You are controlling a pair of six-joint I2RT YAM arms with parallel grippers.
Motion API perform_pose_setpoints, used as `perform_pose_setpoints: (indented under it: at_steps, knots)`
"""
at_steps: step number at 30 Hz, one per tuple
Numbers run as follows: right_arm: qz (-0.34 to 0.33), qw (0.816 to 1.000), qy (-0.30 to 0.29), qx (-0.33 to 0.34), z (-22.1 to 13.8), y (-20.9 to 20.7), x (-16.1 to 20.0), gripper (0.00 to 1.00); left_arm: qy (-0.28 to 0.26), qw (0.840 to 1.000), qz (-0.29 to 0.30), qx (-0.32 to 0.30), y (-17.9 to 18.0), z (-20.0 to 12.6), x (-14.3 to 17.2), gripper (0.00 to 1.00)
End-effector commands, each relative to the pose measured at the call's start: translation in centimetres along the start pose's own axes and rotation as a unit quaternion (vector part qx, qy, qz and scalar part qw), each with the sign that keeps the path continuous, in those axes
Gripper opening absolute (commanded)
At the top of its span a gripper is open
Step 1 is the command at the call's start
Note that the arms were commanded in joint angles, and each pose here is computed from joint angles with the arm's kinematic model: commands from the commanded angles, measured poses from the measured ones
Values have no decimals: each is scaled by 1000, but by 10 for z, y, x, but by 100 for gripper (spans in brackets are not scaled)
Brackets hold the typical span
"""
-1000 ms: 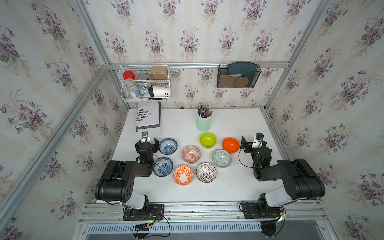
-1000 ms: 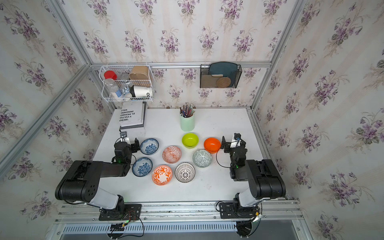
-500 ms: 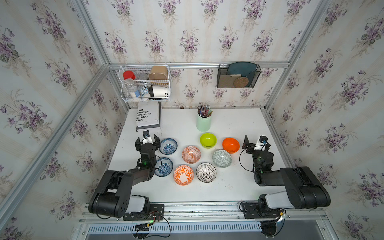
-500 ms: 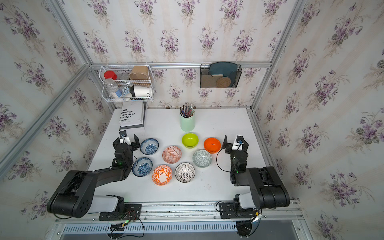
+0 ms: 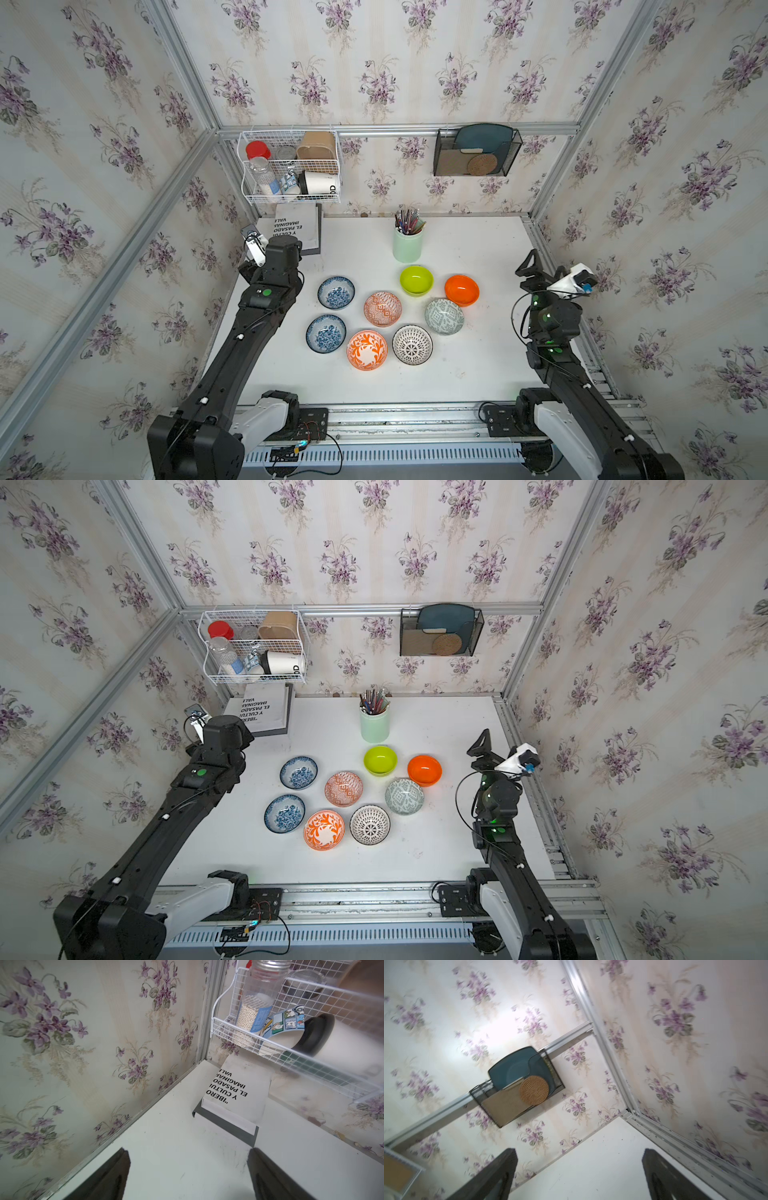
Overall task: Stack the bowls
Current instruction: Pick up the bowl from the center of the board.
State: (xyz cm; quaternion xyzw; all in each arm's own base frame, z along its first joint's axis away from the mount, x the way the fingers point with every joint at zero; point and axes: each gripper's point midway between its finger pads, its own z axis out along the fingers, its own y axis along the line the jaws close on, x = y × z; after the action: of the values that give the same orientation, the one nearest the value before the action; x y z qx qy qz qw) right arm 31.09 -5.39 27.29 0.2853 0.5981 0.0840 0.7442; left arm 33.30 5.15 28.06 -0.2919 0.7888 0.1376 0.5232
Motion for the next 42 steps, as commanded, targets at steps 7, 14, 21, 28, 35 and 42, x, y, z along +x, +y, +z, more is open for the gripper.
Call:
perform_pose_setpoints:
  at_steps: [7,14,21,28,35,42]
  knots:
    - [128,914,362,-133,-23,97,110,100,290,949,69,98,-3,-27,106,99]
    - [48,879,433,-194,-89,183,173,100,439,886,47,144,-7,-62,171,99]
    - [4,860,462,-217,-111,195,208,100,449,877,3,169,-4,-76,191,99]
    - [-3,855,462,-234,-115,202,212,100,399,887,2,232,-44,-48,171,92]
    - [5,859,453,-241,-115,200,210,97,459,861,41,214,-75,0,172,66]
    - [9,862,448,-239,-114,199,210,97,493,844,62,202,-83,27,185,56]
